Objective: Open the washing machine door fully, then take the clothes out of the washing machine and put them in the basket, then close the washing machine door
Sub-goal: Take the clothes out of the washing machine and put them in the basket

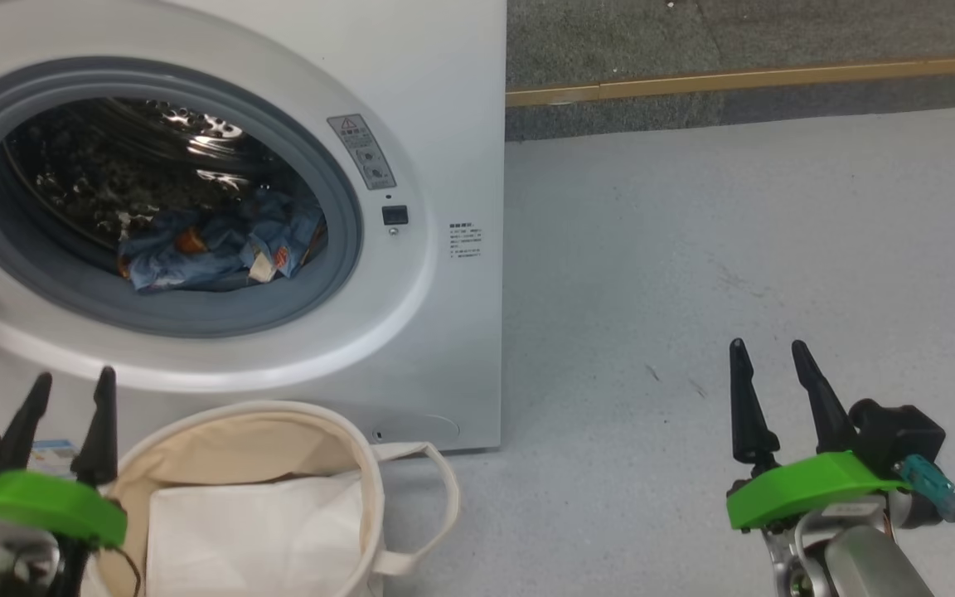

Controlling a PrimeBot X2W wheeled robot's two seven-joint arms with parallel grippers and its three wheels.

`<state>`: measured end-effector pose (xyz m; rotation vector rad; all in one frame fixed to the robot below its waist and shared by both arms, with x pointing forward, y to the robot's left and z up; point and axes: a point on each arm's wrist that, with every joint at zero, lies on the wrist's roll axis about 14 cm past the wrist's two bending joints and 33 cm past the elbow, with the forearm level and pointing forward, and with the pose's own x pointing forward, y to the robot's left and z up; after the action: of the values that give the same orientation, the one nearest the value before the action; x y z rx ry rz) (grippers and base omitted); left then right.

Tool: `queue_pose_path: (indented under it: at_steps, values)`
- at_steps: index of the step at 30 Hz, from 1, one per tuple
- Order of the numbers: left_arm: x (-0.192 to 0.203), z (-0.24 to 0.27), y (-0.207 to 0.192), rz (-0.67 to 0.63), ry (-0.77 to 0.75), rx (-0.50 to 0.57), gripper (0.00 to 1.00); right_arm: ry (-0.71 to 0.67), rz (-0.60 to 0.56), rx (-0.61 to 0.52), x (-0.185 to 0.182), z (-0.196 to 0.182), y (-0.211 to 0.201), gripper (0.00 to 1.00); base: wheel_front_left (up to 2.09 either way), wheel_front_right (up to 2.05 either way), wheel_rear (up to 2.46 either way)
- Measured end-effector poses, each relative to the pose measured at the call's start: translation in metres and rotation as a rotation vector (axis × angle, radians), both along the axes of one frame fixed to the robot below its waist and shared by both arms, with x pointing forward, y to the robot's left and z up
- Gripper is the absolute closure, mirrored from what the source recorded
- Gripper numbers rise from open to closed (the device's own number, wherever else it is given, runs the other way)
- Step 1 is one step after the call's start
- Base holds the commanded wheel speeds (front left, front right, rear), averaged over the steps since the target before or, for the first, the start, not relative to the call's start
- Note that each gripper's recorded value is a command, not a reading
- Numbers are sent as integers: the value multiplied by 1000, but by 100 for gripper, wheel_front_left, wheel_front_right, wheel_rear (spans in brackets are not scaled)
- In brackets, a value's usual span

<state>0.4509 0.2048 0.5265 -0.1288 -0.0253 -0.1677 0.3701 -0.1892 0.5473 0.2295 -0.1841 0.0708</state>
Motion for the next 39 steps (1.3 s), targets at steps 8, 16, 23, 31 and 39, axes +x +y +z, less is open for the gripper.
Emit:
queue_pose_path:
  at_steps: [8,16,23,31,39]
  values:
    - [47,-9,-13,-2,100,92,0,13,3,-8,8,-5,0,0,0,0,0]
    - [116,-12,-38,-33,171,270,0,21,11,-26,37,-9,0,0,0,0,0]
    - [169,-31,-52,-43,228,365,0,56,6,-53,64,-26,-3,0,0,0,0]
    - [216,-68,-47,10,364,461,0,112,-4,-69,90,-55,-7,0,0,0,0]
    - [237,-105,-37,55,495,511,0,156,10,-73,110,-82,-2,0,0,0,0]
